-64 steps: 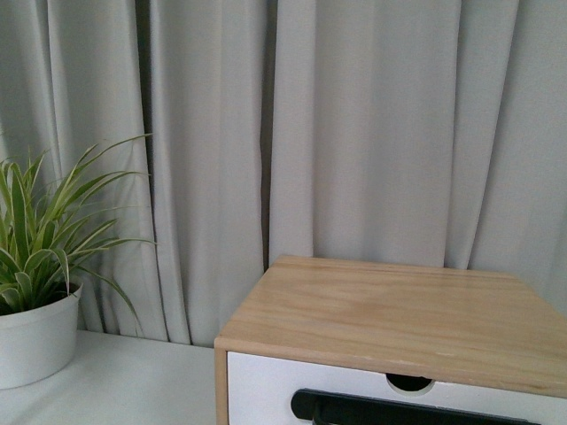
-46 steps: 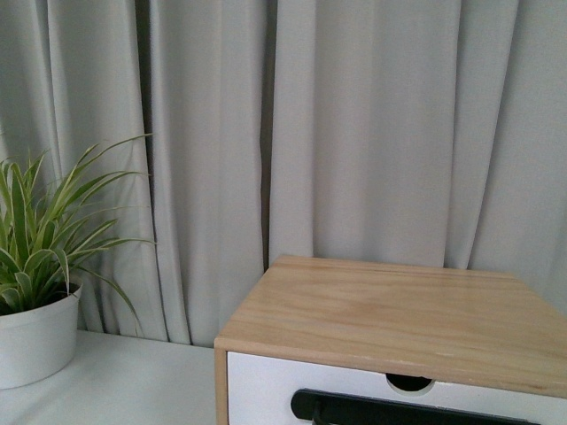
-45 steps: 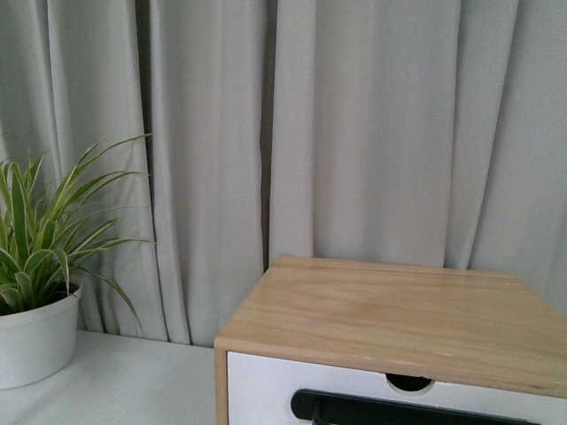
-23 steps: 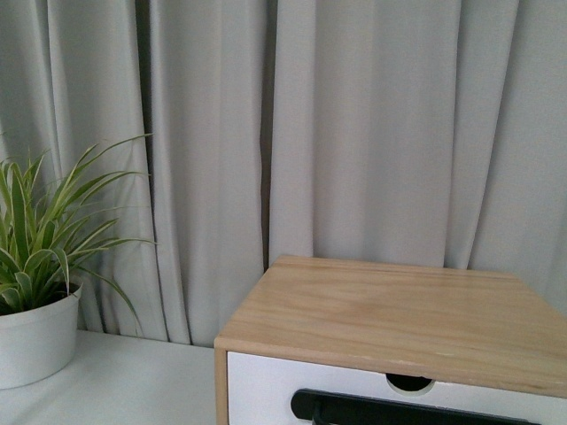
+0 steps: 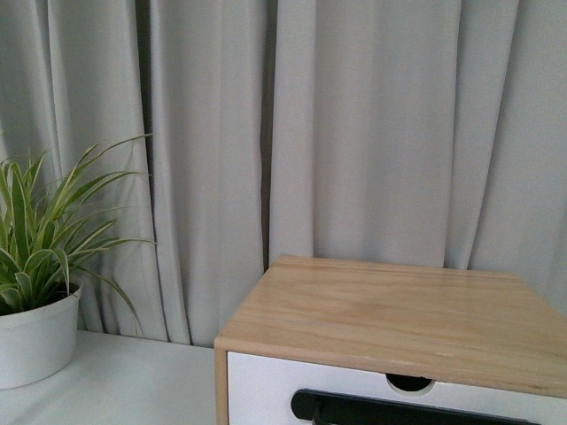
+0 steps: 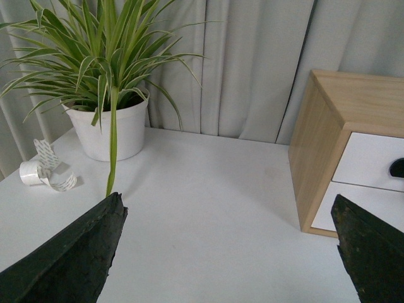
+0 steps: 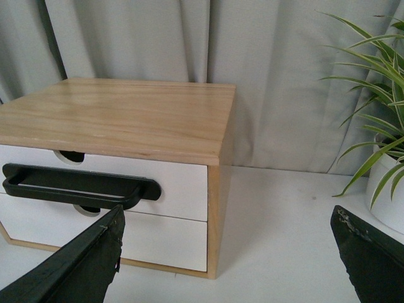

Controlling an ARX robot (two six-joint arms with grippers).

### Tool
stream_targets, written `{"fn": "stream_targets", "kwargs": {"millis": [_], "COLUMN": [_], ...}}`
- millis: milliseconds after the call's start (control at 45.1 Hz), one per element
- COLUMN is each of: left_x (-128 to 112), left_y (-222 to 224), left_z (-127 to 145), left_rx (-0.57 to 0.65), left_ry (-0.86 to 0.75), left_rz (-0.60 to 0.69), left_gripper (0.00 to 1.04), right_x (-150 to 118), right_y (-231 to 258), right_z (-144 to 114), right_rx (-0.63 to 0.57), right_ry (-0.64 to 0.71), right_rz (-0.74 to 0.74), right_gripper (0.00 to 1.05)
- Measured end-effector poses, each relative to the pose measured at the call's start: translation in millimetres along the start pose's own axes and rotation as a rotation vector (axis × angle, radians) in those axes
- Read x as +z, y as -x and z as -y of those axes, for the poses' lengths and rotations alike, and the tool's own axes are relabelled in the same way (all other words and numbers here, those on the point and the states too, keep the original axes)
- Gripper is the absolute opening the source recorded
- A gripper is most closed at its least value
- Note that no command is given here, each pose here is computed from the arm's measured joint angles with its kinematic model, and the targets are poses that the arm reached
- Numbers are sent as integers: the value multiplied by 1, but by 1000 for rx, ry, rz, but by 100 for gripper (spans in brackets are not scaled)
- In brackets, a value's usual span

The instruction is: Pull drawer

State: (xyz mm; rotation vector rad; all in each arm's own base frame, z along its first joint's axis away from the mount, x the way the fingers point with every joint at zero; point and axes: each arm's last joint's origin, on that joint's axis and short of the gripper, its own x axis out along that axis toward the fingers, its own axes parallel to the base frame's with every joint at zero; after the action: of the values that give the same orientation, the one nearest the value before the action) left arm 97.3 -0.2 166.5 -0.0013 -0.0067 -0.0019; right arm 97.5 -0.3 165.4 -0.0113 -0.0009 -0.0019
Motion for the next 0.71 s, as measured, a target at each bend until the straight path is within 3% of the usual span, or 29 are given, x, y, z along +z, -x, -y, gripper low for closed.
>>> {"fn": "stream_targets", "kwargs": {"millis": [620,709], "left_x": [0,0], "left_y": [0,-2], "left_z": [0,1], "left_rx": [1,125], "left_ry": [0,2], "left_rz": [-1,-4], "left_gripper": [99,99], "right_x": [0,-1], "right_y": [0,-2], "right_z": [0,0], "right_rx": [0,145], "right_ry": [0,6], "right_rz": [0,-67], "right_gripper": [96,96]}}
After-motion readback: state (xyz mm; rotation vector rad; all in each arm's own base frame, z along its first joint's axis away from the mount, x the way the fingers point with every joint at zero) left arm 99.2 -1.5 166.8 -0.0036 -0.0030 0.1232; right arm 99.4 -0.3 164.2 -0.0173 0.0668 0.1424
